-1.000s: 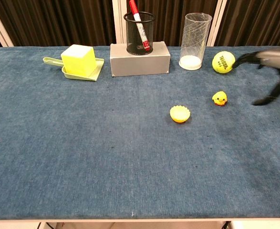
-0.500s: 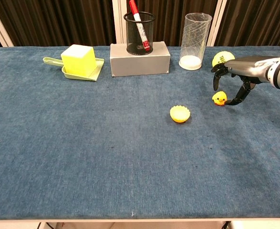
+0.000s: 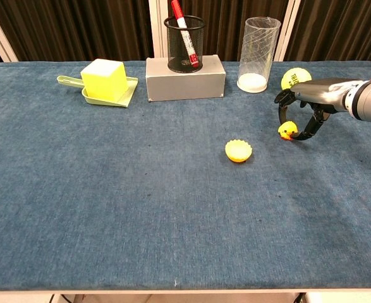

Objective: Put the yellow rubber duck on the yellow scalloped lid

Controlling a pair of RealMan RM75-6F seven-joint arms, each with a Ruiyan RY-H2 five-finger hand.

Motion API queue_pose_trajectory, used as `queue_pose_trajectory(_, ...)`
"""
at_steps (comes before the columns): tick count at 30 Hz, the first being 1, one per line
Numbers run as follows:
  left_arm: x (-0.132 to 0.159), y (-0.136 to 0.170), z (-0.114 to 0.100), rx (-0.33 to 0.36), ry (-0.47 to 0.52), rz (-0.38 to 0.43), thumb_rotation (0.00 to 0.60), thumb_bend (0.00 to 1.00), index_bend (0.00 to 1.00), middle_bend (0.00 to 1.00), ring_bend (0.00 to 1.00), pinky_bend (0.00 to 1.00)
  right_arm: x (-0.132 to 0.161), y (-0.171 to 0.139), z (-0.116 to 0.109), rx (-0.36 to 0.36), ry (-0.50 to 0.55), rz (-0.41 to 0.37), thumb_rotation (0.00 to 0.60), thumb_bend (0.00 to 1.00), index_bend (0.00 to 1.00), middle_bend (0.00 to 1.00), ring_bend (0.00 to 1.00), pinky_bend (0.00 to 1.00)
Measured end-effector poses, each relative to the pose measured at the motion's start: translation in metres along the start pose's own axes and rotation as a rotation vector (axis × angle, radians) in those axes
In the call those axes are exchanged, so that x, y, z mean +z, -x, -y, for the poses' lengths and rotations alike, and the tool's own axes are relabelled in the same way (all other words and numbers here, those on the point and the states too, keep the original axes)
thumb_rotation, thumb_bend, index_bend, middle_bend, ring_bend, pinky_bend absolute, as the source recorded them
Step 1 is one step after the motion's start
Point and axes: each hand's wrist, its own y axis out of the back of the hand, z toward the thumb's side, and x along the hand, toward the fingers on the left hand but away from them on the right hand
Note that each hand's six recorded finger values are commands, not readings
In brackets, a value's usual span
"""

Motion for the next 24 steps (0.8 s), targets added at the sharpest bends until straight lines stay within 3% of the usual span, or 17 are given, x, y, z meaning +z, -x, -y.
queue_pose_trajectory(8,-0.001,0.001,0.000,0.002,0.006,-0.001,0.600,0.06,0.12,0.05,0.02,0.02,0.012,-0.020,-0.030,-0.082,0.023,-0.067,0.600,0.53,0.65,0.18,0.12,0.25)
queue_pose_trajectory(15,-0.001,0.001,0.000,0.005,0.009,0.000,0.600,0.06,0.12,0.05,0.02,0.02,0.050,-0.042,-0.055,-0.137,0.019,-0.191,0.600,0.53,0.64,0.18,0.12,0.25)
queue_pose_trajectory(24,-0.007,0.005,0.005,-0.005,0.014,-0.016,0.600,0.06,0.12,0.05,0.02,0.02,0.097,-0.031,-0.039,-0.087,-0.088,-0.282,0.600,0.53,0.62,0.18,0.12,0.25)
